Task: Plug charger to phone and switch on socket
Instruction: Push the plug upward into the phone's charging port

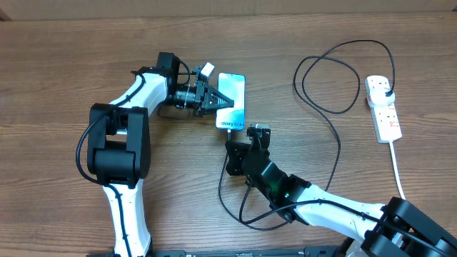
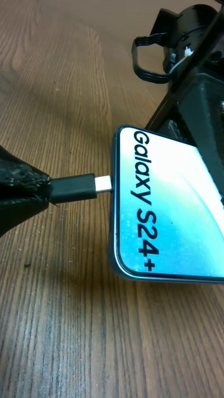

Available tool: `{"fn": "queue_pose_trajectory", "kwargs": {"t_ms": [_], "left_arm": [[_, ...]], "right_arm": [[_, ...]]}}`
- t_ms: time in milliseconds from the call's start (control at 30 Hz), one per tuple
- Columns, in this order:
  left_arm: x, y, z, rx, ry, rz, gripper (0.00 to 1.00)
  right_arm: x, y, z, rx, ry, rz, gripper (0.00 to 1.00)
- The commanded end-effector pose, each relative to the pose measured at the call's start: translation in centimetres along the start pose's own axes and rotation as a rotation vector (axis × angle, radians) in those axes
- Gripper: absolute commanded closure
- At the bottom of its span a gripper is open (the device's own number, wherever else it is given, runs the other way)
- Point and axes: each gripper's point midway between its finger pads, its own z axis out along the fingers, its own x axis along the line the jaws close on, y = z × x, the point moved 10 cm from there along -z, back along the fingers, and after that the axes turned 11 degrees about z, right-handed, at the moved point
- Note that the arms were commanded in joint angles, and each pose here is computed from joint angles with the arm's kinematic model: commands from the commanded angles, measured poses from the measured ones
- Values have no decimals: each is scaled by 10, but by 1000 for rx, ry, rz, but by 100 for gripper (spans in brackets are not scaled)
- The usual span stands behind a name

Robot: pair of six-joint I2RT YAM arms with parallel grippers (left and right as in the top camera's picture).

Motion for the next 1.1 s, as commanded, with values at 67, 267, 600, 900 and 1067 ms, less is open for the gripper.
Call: {"fn": "queue_pose_trajectory", "kwargs": {"t_ms": [67,267,600,900,1067], "left_arm": [[-8,1,3,0,-53,7,95],[-8,1,3,-1,-53,10,96],[-8,2,3,-1,-53,20,96],[-8,2,3,-3,-51,80,96],[-7,1,3,-1,-39,91,96]], "right_arm": [[-1,6,1,-54,-22,66,96],[-3,9,1,-62,-25,71,96],[-3,11,2,-66,-20,102,96],[12,16,5,0,4,106,96],[16,35,10,49,-77,114,96]]}}
